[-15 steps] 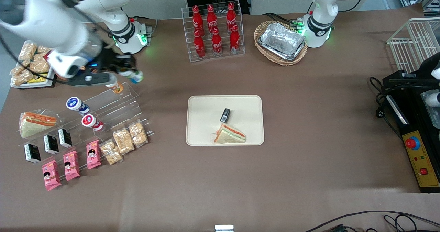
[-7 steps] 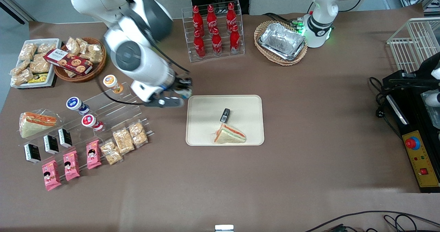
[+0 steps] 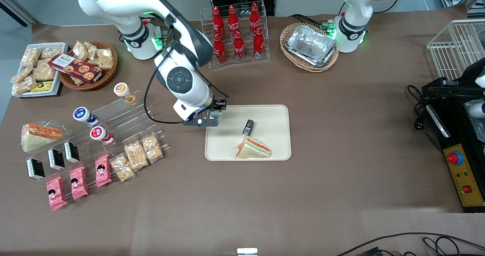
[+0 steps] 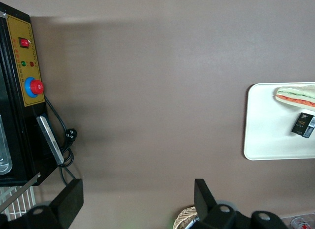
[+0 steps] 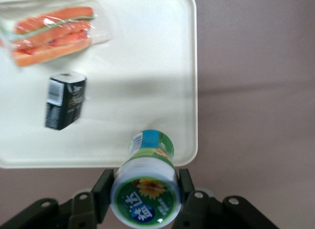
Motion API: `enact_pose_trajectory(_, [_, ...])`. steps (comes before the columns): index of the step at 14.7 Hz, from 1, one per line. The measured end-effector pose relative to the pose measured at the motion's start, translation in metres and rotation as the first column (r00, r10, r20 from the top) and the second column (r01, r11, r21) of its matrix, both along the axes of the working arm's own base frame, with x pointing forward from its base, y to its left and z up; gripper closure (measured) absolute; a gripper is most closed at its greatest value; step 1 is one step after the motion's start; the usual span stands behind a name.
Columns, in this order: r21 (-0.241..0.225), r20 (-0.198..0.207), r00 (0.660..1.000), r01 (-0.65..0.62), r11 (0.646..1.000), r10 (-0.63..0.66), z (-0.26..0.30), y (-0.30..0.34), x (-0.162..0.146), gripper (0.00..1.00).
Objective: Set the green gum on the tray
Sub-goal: 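Carry the green gum bottle over to the white tray, then lower the bottle onto the tray beside the black box and open the gripper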
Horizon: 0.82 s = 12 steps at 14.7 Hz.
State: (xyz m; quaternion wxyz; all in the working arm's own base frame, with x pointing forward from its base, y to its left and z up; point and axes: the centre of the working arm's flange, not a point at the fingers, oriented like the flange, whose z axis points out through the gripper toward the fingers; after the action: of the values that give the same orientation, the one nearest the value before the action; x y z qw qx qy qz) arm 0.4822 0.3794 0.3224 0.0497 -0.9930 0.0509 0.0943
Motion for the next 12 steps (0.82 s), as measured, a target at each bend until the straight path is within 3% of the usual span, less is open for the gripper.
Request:
enact_pose_trajectory(6, [0.014, 0.011, 1.0, 0.004, 1.0, -0.004, -0.065, 0.006, -0.013, 0.41])
enact_pose_trajectory(12, [0.013, 0.006, 1.0, 0.008, 1.0, -0.008, -0.081, 0.006, -0.013, 0.41])
